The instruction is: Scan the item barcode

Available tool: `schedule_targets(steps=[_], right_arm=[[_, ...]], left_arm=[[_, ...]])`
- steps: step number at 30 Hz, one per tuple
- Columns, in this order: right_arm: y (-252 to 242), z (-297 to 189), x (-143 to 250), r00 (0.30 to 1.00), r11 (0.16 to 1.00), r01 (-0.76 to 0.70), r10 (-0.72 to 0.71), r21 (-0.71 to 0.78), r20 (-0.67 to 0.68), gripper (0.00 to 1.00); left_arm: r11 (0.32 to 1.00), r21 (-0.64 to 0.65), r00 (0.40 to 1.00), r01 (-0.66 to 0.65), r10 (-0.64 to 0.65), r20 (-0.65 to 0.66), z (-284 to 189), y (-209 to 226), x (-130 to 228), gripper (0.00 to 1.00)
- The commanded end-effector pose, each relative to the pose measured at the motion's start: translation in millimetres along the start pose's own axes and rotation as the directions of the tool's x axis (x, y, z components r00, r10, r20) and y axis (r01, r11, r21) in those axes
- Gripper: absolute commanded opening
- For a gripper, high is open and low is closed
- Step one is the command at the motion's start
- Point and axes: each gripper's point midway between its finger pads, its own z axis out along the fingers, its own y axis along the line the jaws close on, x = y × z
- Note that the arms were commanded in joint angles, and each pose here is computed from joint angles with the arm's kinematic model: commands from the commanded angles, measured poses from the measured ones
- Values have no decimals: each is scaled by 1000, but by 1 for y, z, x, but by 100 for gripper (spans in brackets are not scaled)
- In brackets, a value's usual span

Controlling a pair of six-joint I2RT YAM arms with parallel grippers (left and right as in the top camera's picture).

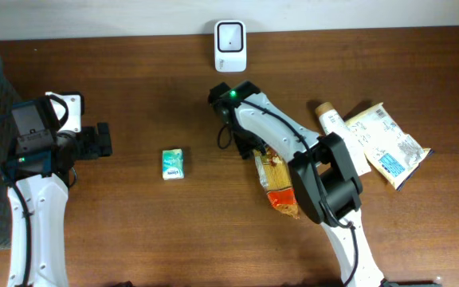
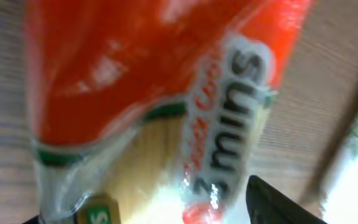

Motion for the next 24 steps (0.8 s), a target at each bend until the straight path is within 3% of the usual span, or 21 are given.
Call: schedule_targets(steps=[1, 7, 10, 13, 15, 18, 22, 24], right_arm=[[11, 23, 13, 996, 994, 48, -54, -94, -72, 67], [11, 28, 19, 993, 992, 40, -52, -119, -102, 38], [10, 21, 20, 992, 991, 39, -54, -130, -113, 19], [23, -10, 16, 991, 963, 55, -85, -265, -104, 9], [45, -55, 6, 984, 850, 150, -180, -506, -12, 5], [64, -144, -7, 944, 496, 324, -220, -805, 245, 5], [52, -211, -13, 913, 129, 407, -90, -904, 398, 5], [37, -232, -17, 912, -8, 410, -8, -912, 410, 4]], left_arm=[[1000, 4, 1000, -8, 8, 20, -5, 0, -7, 99], [1000, 4, 1000, -8, 8, 20, -5, 0, -7, 99], [1000, 4, 1000, -8, 8, 20, -5, 0, -7, 99], [1000, 4, 1000, -8, 8, 20, -5, 0, -7, 99], [1000, 4, 1000, -8, 8, 20, -5, 0, -7, 99], [1000, 4, 1000, -8, 8, 20, -5, 0, -7, 99], [1000, 4, 1000, -8, 8, 20, -5, 0, -7, 99], [1000, 4, 1000, -8, 8, 20, -5, 0, -7, 99]])
